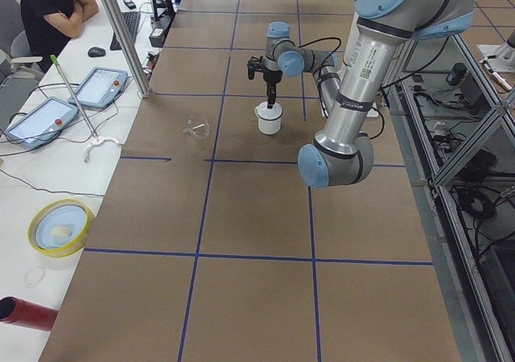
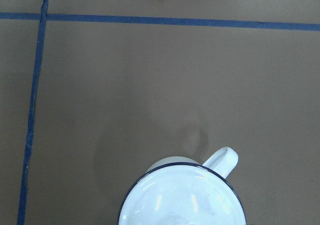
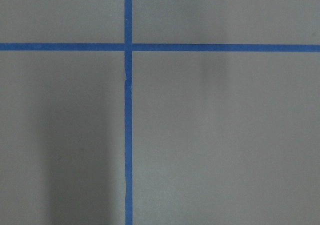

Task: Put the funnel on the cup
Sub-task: 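Lower the left gripper and grasp the knob of the white lid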

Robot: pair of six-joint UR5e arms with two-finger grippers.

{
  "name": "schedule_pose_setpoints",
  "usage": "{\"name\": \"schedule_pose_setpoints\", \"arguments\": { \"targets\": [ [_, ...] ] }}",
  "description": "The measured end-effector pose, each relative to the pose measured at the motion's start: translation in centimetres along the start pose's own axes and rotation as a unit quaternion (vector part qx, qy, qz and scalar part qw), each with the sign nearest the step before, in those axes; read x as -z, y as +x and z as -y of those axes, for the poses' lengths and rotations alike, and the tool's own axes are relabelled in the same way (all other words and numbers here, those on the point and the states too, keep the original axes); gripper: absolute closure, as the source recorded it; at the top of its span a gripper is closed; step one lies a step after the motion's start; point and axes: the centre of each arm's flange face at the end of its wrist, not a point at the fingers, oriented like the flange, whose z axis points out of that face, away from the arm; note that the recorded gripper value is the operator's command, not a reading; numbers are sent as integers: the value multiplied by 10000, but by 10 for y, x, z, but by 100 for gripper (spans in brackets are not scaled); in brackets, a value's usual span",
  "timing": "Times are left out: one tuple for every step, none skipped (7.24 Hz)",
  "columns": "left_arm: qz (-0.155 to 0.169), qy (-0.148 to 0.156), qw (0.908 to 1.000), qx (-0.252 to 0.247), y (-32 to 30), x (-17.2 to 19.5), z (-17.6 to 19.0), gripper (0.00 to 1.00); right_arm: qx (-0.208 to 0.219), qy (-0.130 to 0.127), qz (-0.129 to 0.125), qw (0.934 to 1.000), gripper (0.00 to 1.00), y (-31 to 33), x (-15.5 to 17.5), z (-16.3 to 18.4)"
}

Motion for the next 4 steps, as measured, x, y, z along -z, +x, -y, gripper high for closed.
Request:
{"name": "schedule_pose_setpoints", "arguments": {
  "targets": [
    [4,-18,10000,-10,1,-2,-2,28,0,0,0,10000,0,0,0,0],
    [14,-27,10000,-24,1,-3,-2,34,0,0,0,10000,0,0,0,0],
    [11,-29,10000,-39,1,-5,-2,36,0,0,0,10000,0,0,0,0],
    [-12,-25,10000,-55,1,-6,-2,40,0,0,0,10000,0,0,0,0]
  ]
}}
